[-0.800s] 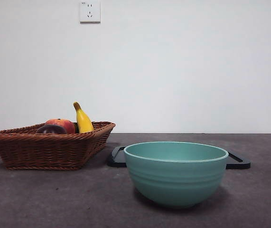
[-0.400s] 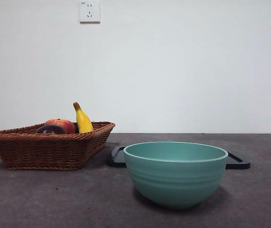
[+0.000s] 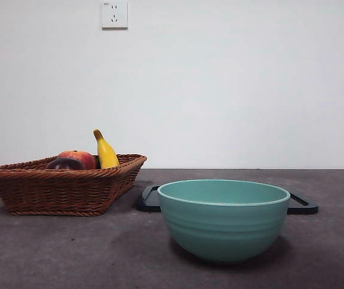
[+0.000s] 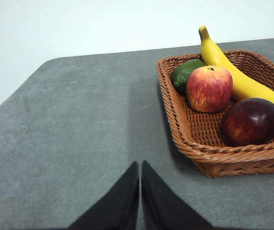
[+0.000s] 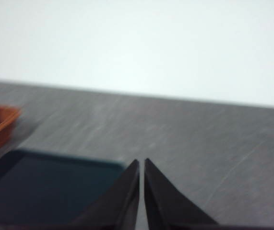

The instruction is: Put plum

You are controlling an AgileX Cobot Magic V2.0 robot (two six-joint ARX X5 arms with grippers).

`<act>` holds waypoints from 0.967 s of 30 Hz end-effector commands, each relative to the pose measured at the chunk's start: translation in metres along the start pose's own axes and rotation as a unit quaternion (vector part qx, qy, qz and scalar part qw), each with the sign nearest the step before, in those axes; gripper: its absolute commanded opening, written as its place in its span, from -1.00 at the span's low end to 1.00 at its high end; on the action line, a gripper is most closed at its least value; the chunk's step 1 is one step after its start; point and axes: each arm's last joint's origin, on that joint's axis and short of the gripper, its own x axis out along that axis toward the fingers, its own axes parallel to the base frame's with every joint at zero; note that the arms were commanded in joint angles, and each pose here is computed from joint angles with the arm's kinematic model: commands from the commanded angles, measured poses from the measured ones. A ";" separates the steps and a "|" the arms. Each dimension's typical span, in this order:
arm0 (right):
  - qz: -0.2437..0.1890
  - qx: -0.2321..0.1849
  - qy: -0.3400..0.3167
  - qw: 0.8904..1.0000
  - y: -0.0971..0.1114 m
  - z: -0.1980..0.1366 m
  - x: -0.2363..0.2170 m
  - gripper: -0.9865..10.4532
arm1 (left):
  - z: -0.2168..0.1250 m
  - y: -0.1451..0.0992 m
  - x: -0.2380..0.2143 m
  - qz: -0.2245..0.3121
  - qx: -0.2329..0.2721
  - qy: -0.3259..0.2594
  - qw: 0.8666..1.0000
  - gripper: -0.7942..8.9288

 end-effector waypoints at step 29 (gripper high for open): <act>-0.082 0.022 0.035 0.996 -0.005 -0.103 0.002 -0.82 | -0.007 0.000 0.002 0.001 -0.003 0.013 1.000 -0.82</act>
